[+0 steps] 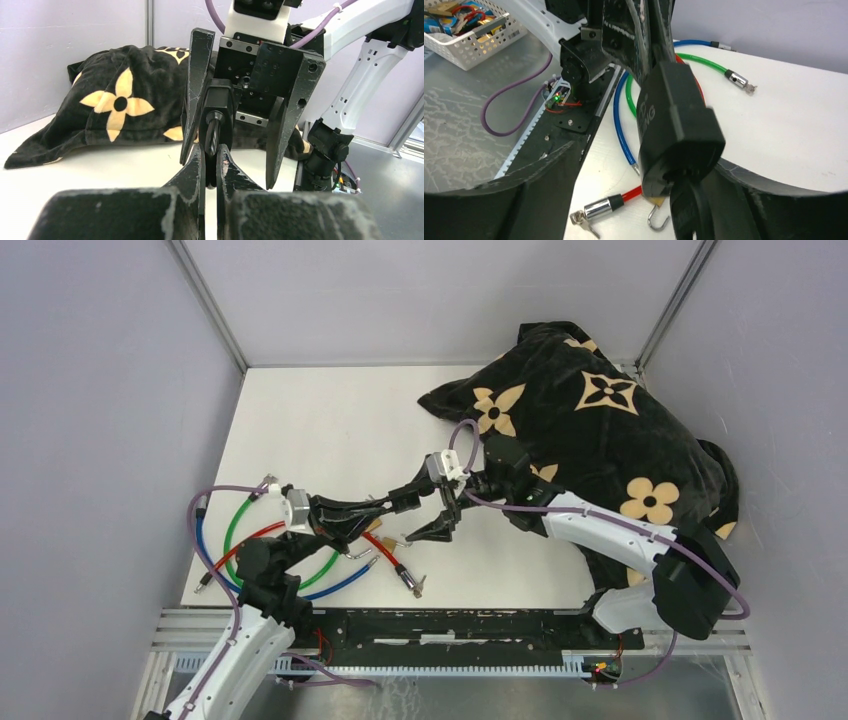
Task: Lock with the key
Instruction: Lock the lock.
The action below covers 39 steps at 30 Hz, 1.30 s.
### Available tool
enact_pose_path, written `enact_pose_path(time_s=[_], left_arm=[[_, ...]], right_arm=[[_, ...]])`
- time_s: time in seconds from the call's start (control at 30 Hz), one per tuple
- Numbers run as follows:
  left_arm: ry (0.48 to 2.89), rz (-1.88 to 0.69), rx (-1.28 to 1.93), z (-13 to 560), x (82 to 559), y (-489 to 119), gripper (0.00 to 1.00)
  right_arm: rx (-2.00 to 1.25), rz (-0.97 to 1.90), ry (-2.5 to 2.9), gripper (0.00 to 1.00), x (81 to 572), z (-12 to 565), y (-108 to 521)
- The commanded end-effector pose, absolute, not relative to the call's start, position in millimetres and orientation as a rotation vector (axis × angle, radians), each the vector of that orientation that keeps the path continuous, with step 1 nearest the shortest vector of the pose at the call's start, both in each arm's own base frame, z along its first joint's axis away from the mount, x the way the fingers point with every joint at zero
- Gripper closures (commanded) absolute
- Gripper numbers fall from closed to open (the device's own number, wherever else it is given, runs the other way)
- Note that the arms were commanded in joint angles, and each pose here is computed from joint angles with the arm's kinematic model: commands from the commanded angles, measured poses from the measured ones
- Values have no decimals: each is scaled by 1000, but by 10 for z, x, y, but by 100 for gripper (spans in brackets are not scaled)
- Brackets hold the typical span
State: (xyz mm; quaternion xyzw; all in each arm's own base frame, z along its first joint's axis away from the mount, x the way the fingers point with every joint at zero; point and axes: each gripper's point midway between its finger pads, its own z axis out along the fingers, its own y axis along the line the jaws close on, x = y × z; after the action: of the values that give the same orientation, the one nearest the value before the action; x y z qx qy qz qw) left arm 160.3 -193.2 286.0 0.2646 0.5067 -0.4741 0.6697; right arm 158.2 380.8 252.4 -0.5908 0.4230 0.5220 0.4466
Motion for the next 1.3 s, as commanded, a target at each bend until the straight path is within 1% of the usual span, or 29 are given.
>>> enact_pose_path(time_s=[0.0,0.03,0.07,0.2,0.43,0.5,0.57,0.6,0.7,0.73,0.77,0.87,1.13,1.2,1.27], left_arm=[[1028,-1064,576,3158,1521,-1870,98],[1029,-1061,575,3153,1525,-1866,98],[1029,-1061,573,3150,1526,-1864,98],[1033,-1057,570,3134,1537,-1856,98],[1035,-1061,563,3134,1533,-1847,98],[1036,-1061,561,3138,1534,-1844,98],[1036,-1059,557,3142,1537,-1837,98],[1035,-1061,557,3148,1532,-1837,98],[1031,-1061,557,3160,1524,-1832,98],[1029,-1059,556,3165,1524,-1828,98],[1028,-1059,556,3170,1523,-1828,98],[1028,-1059,557,3170,1522,-1829,98],[1030,-1060,556,3167,1526,-1828,98],[1030,-1062,556,3169,1522,-1829,98],[1029,-1061,555,3171,1522,-1827,98]], right_arm=[[-1447,1227,1006,11,1630,2667,3610],[-1440,1206,1013,3,1673,2678,3557],[-1439,1180,1021,2,1703,2685,3502],[-1437,1090,1072,2,1809,2654,3327],[-1388,1082,1063,3,1806,2809,3257],[-1370,1098,1035,8,1794,2902,3272],[-1362,1128,1020,18,1776,2969,3297],[-1363,1141,1016,26,1773,2994,3307],[-1373,1204,1031,57,1758,3025,3363],[-1372,1218,1040,59,1764,3030,3375],[-1373,1227,1046,59,1769,3020,3390],[-1369,1238,1048,57,1778,3027,3406],[-1343,1259,1015,57,1782,3137,3435],[-1342,1258,1014,62,1797,3152,3447],[-1344,1259,1014,70,1809,3153,3455]])
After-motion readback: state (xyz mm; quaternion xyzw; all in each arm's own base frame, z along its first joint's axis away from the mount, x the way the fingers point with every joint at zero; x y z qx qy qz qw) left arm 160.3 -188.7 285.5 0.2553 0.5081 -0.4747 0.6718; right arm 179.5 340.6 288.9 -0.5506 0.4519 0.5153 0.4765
